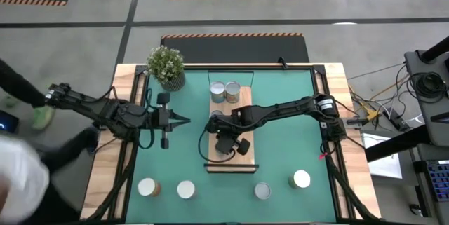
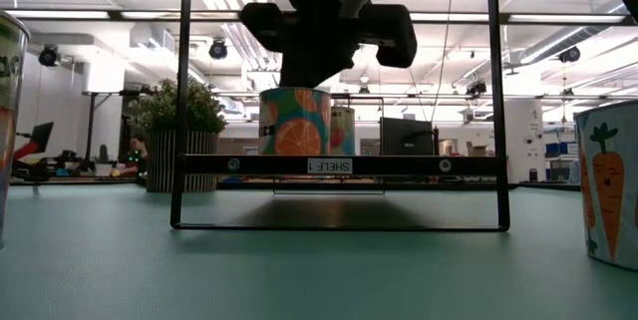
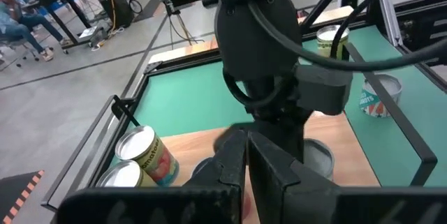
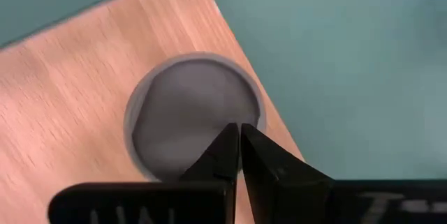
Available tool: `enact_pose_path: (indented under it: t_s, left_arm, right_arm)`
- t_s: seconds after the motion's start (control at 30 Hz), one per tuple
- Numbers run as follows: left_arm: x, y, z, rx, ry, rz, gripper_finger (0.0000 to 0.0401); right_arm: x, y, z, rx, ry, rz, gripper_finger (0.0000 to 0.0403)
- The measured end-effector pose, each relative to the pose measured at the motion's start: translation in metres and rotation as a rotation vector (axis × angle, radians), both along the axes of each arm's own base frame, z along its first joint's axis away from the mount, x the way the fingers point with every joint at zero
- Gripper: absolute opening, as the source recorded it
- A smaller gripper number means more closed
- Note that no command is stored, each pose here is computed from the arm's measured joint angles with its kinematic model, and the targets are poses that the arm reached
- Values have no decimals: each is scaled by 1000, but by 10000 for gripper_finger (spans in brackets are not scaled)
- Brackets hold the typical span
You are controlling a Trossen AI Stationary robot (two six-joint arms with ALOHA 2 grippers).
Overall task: Pick and place cans onto a shelf
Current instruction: Put the small canned oranges on the shelf
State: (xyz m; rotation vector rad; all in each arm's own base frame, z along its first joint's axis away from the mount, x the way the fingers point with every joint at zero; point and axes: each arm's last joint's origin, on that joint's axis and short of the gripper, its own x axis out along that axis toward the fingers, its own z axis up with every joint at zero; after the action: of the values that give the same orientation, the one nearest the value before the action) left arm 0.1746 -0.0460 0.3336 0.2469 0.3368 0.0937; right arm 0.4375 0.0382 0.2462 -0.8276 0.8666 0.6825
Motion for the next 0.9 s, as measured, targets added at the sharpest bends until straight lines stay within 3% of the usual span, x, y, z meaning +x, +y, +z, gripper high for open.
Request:
enact_pose_path:
  t_s: [0.17, 0.37, 0.63, 0.9]
  left_arm:
    - [-1, 0, 0, -1, -4, 0, 0]
    - [-2, 0, 0, -1, -2, -1, 0]
    - [-1, 0, 0, -1, -1, -2, 0]
    - [-1, 0, -1, -1, 2, -3, 0]
  right_arm:
    - [-6, -1, 23, -5, -10, -38, 9]
    - [-21, -3, 35, -19, 74, -45, 9]
    - [-31, -3, 9, -12, 259, -69, 9]
    - [-22, -1, -10, 5, 260, -16, 9]
